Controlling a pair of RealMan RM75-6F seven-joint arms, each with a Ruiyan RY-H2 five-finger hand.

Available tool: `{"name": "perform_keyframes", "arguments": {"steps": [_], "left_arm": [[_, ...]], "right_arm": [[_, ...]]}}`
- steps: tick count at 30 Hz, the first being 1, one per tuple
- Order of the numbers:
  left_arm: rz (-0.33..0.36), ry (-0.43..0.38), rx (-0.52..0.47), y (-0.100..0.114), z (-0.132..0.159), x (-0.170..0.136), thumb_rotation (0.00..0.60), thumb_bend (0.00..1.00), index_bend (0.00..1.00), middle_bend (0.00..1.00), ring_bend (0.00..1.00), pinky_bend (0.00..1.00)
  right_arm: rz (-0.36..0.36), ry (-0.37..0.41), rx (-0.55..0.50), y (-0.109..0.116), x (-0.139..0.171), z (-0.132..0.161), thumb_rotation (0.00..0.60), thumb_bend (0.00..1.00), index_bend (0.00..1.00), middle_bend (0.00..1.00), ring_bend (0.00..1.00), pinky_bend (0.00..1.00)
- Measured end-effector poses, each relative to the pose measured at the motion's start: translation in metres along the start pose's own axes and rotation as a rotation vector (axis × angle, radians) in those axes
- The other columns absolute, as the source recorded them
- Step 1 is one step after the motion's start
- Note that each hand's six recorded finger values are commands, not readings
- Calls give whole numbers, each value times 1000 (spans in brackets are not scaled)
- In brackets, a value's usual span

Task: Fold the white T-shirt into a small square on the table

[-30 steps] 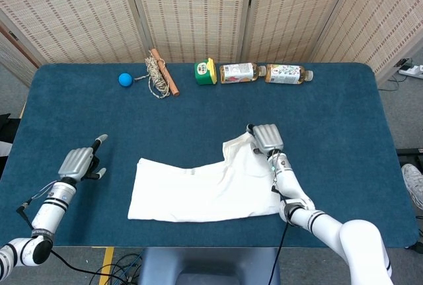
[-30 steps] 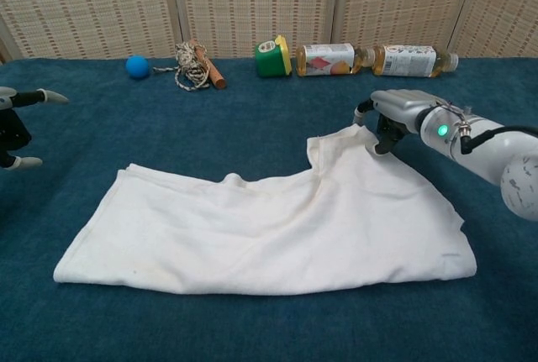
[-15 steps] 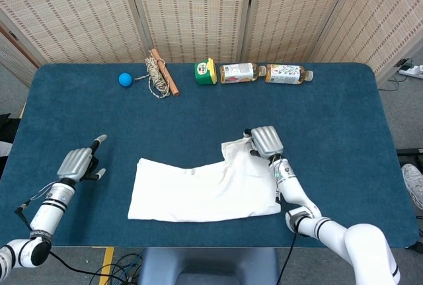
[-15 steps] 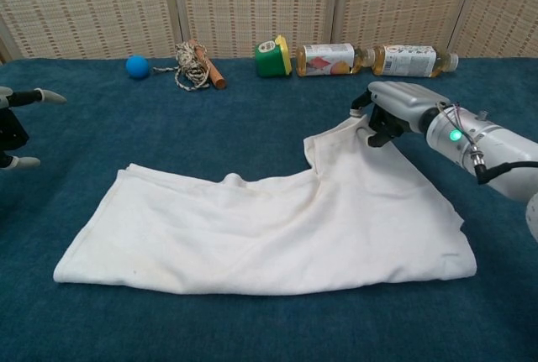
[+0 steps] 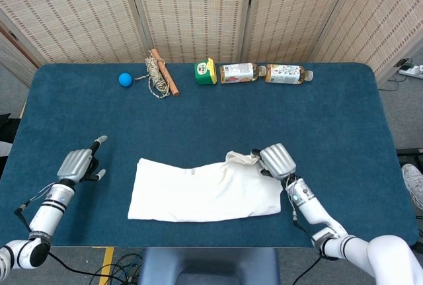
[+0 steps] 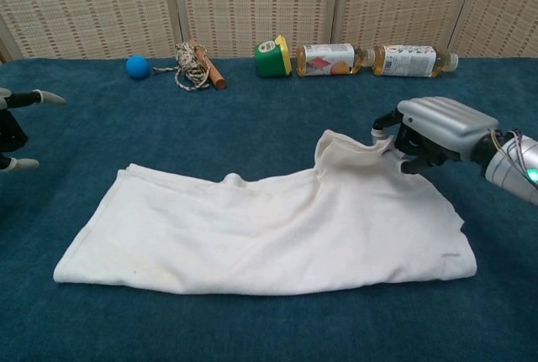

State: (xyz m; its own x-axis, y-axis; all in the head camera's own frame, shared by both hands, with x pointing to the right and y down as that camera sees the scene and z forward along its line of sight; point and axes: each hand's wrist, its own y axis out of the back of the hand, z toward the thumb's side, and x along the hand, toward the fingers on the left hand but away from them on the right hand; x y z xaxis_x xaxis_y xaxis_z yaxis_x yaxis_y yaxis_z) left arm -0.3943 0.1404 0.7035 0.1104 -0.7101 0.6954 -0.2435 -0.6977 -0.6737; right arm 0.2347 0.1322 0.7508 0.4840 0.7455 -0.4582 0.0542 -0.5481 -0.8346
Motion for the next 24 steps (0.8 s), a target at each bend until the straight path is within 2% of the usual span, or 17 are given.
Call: {"name": "perform_keyframes", "arguments": {"steps": [7, 15, 19, 24], "left_arm": [[-4, -7, -2, -2, 3, 1, 600, 361, 0, 925, 847, 1000], [-17, -6, 2, -5, 3, 2, 600, 361, 0, 925, 847, 1000], [-19, -4, 4, -5, 3, 2, 600, 361, 0, 925, 847, 1000], [-20, -7, 6, -5, 4, 3, 600, 361, 0, 926, 847, 1000]], "right_arm": [[32, 36, 16, -9, 25, 2, 600, 573, 616, 980, 1000, 1000], [58, 37, 48, -14, 38, -3, 600, 552, 601, 980, 1000, 1000], [75, 47, 52, -16, 44, -1, 600, 514, 526, 978, 1000, 1000], [105, 50, 69, -19, 52, -2, 600, 476, 315, 971, 1000, 1000]]}}
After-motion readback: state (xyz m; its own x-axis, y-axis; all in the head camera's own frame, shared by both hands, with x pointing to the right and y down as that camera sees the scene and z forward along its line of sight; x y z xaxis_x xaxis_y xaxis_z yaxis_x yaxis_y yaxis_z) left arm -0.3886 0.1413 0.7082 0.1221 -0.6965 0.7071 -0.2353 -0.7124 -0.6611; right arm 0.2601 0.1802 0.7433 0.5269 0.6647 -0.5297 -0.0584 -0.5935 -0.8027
